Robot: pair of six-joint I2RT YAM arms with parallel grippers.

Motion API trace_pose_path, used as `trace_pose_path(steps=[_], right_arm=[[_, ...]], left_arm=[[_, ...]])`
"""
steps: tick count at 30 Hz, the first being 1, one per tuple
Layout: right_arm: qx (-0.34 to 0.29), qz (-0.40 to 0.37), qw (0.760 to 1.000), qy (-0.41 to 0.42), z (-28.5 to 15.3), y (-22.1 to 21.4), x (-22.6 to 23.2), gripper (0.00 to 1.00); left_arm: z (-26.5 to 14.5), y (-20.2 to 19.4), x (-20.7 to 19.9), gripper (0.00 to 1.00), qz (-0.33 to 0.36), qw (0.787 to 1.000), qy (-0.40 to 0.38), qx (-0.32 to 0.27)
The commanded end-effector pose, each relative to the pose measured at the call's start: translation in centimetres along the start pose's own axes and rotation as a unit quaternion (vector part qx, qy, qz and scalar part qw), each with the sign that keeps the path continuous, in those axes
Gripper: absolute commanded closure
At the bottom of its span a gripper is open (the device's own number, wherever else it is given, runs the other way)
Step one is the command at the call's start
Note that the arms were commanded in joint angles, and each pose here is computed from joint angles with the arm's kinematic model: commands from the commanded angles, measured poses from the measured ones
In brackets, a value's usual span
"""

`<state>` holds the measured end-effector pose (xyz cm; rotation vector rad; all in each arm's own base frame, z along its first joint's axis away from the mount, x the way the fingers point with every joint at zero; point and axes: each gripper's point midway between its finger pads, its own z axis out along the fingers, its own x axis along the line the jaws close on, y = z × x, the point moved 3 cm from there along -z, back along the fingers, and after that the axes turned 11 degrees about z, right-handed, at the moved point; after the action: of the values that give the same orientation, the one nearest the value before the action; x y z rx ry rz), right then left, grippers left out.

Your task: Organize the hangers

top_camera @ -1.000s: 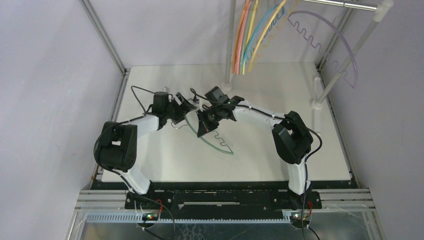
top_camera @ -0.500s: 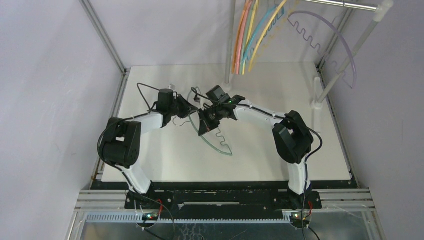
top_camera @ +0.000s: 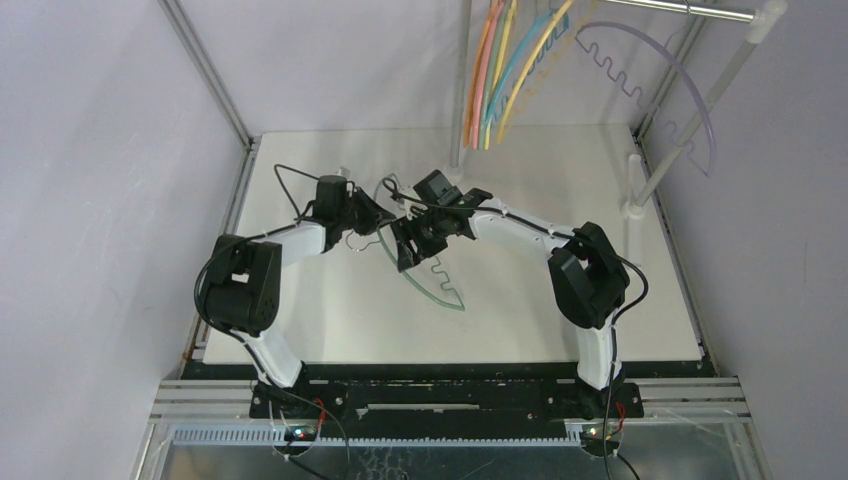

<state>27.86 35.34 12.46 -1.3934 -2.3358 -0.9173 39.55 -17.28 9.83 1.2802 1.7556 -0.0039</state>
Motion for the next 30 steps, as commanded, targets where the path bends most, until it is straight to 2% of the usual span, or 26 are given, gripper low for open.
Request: trace_pose_path(steps=[1, 7, 12, 14, 16, 17, 20, 23, 24, 30], right_arm=[[-0.015, -0.031, 0.999, 0.018, -0.1, 1.1, 2.3, 0.32], [0.006, -0.049, 0.998, 0.035, 1.2, 0.0, 3.9, 0.35], [0.024, -0.039, 0.998, 0.040, 1.3, -0.5, 3.2, 0.68], [0.023, -0.033, 0.998, 0.042, 1.0, -0.5, 2.9, 0.86], [0.019, -0.028, 0.998, 0.045, 0.6, -0.6, 2.5, 0.98], [0.016, -0.024, 0.999, 0.046, 0.3, -0.7, 2.3, 1.00], [0.008, -0.007, 0.999, 0.053, -0.4, -0.5, 1.4, 1.00], [0.004, -0.002, 0.998, 0.055, -0.9, -0.4, 0.9, 1.00], [0.002, -0.003, 0.998, 0.057, -1.0, -0.4, 0.9, 1.00], [0.010, -0.012, 0.998, 0.059, -2.0, -1.2, 1.2, 1.00]], left_arm=[[-0.9, 3.5, -3.7, 1.00, 0.016, 0.998, -0.048, -0.037], [-0.8, 4.4, -4.5, 1.00, 0.009, 0.998, -0.056, -0.042], [-1.5, 5.0, -5.8, 1.00, 0.010, 0.997, -0.071, -0.042], [-2.1, 5.3, -6.3, 1.00, 0.012, 0.996, -0.076, -0.045], [-2.6, 5.6, -6.8, 0.99, 0.019, 0.995, -0.087, -0.047], [-2.8, 5.6, -7.1, 0.93, 0.025, 0.994, -0.095, -0.045], [-3.7, 5.9, -8.5, 0.63, 0.053, 0.986, -0.149, -0.048], [-5.0, 6.3, -9.3, 0.06, 0.069, 0.978, -0.183, -0.067], [-5.4, 6.5, -9.3, 0.01, 0.073, 0.978, -0.183, -0.074], [-6.9, 8.6, -8.0, 0.01, 0.078, 0.978, -0.160, -0.106]])
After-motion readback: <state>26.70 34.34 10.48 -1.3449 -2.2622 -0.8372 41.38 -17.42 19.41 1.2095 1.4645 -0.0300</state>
